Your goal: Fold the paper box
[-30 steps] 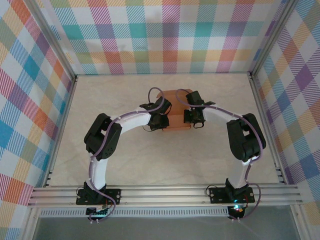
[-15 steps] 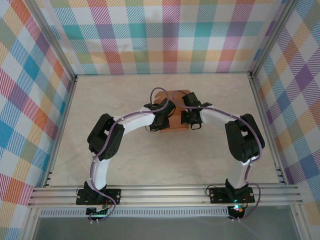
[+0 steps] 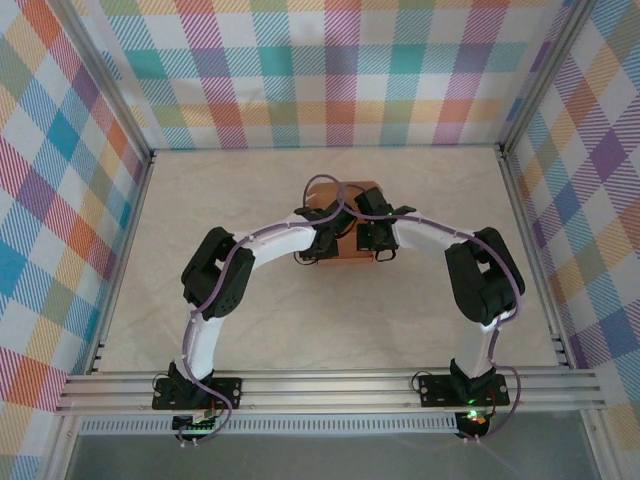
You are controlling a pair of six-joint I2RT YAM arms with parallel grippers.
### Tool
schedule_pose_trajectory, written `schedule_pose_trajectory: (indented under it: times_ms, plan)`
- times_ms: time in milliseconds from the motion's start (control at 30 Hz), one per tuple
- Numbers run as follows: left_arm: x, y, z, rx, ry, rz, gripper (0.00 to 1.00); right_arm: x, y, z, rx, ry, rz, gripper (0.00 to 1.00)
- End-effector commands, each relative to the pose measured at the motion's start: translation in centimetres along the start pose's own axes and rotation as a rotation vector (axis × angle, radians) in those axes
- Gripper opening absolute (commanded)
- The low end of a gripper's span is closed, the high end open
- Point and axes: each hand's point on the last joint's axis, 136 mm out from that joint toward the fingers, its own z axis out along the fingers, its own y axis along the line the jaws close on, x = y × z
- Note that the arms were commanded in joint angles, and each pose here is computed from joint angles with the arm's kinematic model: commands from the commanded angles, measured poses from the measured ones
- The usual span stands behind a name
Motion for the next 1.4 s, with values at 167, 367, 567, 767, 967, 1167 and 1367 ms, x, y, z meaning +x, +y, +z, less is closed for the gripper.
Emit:
schedule_pose_trajectory:
  times_ms: [167,367,567,767,967,1167,1367]
  plan:
    - [-2.0,0.4,-2.3,0.031,-0.068,-0.038,0.35,0.6,0.0,0.0,0.012,0.036,-0.009,0.00]
    - [-2.4,0.2,-2.3,0.080,-0.065,-0.073,0.41,0.8,0.0,0.1,0.012,0.043,-0.014,0.00]
    - [-2.8,-0.1,-1.0,0.109,-0.040,-0.112,0.42,0.7,0.3,0.0,-0.001,0.042,-0.017,0.00]
    - [-2.2,-0.5,0.4,0.105,-0.004,-0.102,0.30,0.9,0.2,0.1,0.001,0.046,-0.017,0.00]
    - [-1.7,-0.8,1.2,0.107,0.020,-0.093,0.29,0.8,0.4,0.2,-0.004,0.048,-0.014,0.00]
    - [-1.3,-0.4,1.7,0.086,0.027,-0.088,0.05,0.9,0.4,0.2,-0.004,0.049,-0.012,0.00]
    - [-1.7,-0.2,1.3,0.068,0.007,-0.090,0.00,0.9,0.4,0.1,-0.006,0.049,-0.007,0.00]
